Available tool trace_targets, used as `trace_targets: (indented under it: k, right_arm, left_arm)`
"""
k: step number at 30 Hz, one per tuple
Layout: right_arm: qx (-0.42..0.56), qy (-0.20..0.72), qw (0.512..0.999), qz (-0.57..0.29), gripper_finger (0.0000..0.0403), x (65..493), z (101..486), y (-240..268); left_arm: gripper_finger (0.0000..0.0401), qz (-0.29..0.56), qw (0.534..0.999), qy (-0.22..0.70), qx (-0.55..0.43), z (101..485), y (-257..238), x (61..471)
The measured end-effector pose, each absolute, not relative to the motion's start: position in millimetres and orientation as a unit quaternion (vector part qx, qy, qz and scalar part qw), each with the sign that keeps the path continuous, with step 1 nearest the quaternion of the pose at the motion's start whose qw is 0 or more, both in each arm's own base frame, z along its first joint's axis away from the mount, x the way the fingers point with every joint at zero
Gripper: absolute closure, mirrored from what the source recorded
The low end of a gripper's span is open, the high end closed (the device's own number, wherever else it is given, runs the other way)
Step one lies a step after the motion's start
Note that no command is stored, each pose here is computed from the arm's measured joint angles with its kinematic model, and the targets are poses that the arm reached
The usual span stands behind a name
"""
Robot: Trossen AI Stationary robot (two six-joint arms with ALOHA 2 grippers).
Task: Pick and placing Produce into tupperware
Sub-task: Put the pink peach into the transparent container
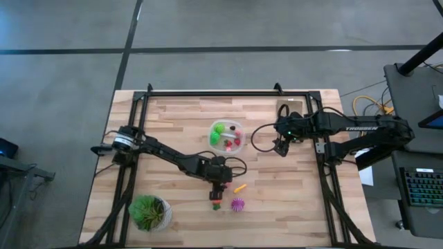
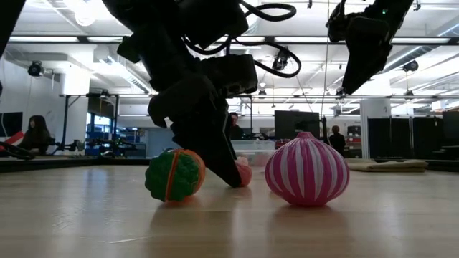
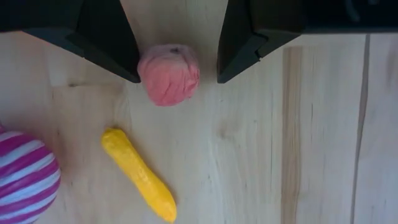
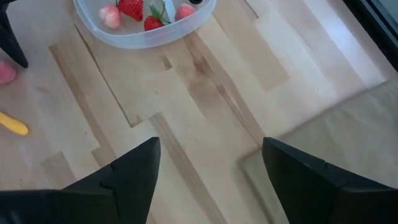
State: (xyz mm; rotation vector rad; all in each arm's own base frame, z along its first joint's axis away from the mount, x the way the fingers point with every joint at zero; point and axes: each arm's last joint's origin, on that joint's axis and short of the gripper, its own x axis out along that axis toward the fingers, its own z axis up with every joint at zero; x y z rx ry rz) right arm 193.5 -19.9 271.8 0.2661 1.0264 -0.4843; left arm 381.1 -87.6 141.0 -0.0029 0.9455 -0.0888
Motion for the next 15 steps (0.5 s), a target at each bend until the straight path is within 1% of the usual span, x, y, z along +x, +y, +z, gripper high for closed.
trace_targets:
  k: [2,7,10,12,15]
  right_arm:
    - [0.125,0.484,0.835,-0.230,0.0127,193.5,271.9,-20.0]
    - [0.124,0.484,0.835,-0.231,0.0129,193.5,271.9,-20.0]
    - [0.124,0.484,0.835,-0.231,0.0127,193.5,271.9,-20.0]
    - [0.124,0.484,0.835,-0.231,0.0127,193.5,271.9,-20.0]
    - [0.124,0.484,0.835,-0.231,0.0128,193.4,271.8,-20.0]
  left_arm:
    - [0.0220,-0.044,0.891,0.452,-0.003,142.6,-87.4,382.6]
    - [0.0280,-0.042,0.892,0.449,-0.005,144.2,-85.3,384.3]
    - [0.0307,-0.040,0.892,0.450,-0.005,144.0,-84.0,384.4]
    - [0.0317,-0.039,0.892,0.451,-0.006,144.1,-83.3,384.1]
    - [0.0318,-0.035,0.883,0.468,-0.002,152.4,-80.6,381.4]
